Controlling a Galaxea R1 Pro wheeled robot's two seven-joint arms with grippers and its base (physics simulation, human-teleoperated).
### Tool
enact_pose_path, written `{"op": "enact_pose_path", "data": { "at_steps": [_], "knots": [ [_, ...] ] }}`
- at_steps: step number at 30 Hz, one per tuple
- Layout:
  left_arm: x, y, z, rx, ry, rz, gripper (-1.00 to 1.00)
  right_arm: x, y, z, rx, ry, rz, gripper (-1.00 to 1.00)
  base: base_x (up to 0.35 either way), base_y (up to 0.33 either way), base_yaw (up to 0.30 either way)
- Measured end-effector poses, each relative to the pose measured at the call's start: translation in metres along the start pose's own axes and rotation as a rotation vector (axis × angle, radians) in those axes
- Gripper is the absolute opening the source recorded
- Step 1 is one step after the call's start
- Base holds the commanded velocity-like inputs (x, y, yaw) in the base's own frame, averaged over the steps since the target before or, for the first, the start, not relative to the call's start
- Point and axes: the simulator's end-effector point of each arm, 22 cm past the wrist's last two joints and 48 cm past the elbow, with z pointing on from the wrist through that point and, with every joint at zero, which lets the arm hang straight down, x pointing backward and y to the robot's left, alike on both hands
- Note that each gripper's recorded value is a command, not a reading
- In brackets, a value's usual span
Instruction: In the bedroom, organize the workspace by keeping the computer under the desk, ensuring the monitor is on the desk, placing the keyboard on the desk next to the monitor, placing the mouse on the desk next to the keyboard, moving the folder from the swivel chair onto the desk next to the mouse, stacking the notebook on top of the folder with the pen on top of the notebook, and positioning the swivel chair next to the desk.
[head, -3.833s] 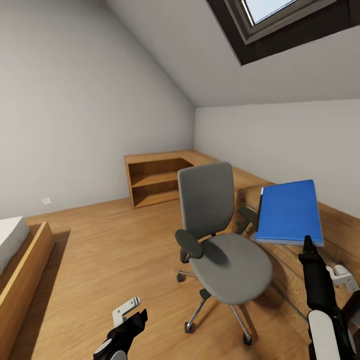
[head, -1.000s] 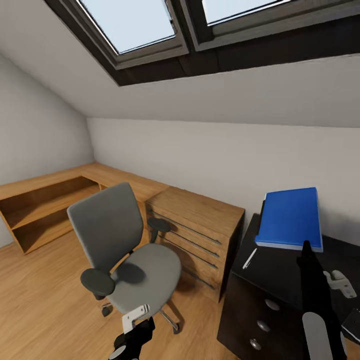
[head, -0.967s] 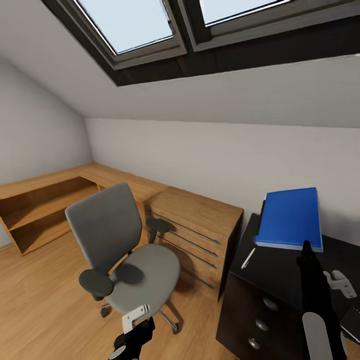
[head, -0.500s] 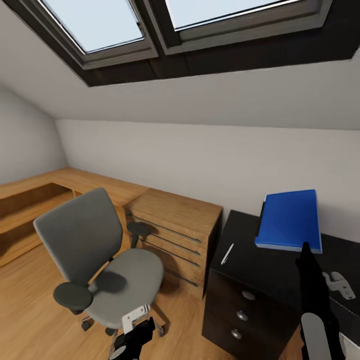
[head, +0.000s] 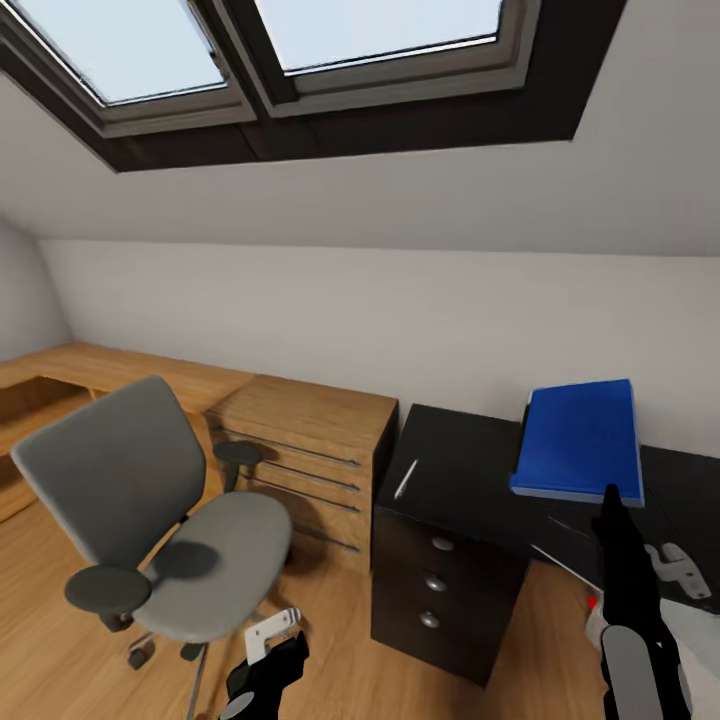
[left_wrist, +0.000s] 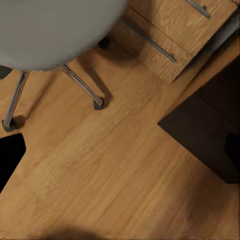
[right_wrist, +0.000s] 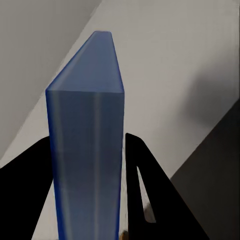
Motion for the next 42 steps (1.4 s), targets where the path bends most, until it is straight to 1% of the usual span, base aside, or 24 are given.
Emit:
{"op": "enact_pose_path", "data": {
  "at_steps": [5, 9, 25, 28, 31, 37, 42],
  "knots": [
    [0.0, 0.0, 0.0, 0.0, 0.0, 0.001, 1.0, 0.008, -0.004, -0.001, 0.008, 0.018, 0.001, -1.0, -0.323, -0.004, -0.284],
    [0.0, -0.001, 0.0, 0.001, 0.0, 0.001, 1.0, 0.012, -0.004, -0.002, 0.009, 0.024, 0.002, -1.0, -0.133, -0.018, -0.284],
    [0.0, -0.001, -0.001, 0.001, -0.001, 0.001, 1.0, 0.013, -0.004, -0.002, 0.009, 0.027, 0.002, -1.0, -0.007, -0.001, -0.284],
    [0.001, 0.0, -0.001, 0.001, 0.0, 0.001, 1.0, 0.015, -0.007, -0.003, 0.015, 0.033, 0.002, -1.0, 0.0, 0.0, -0.284],
    [0.001, 0.0, -0.001, 0.001, 0.001, 0.001, 1.0, 0.016, -0.011, -0.004, 0.022, 0.023, -0.003, -1.0, 0.0, 0.0, -0.284],
    [0.001, 0.0, 0.0, 0.0, 0.001, 0.002, 1.0, 0.016, -0.012, -0.004, 0.026, 0.021, -0.005, -1.0, 0.0, 0.0, -0.233],
    [0.001, 0.0, -0.001, 0.0, 0.001, 0.001, 1.0, 0.035, 0.007, -0.004, -0.016, 0.063, 0.004, -1.0, 0.0, 0.0, -0.023]
  ]
}}
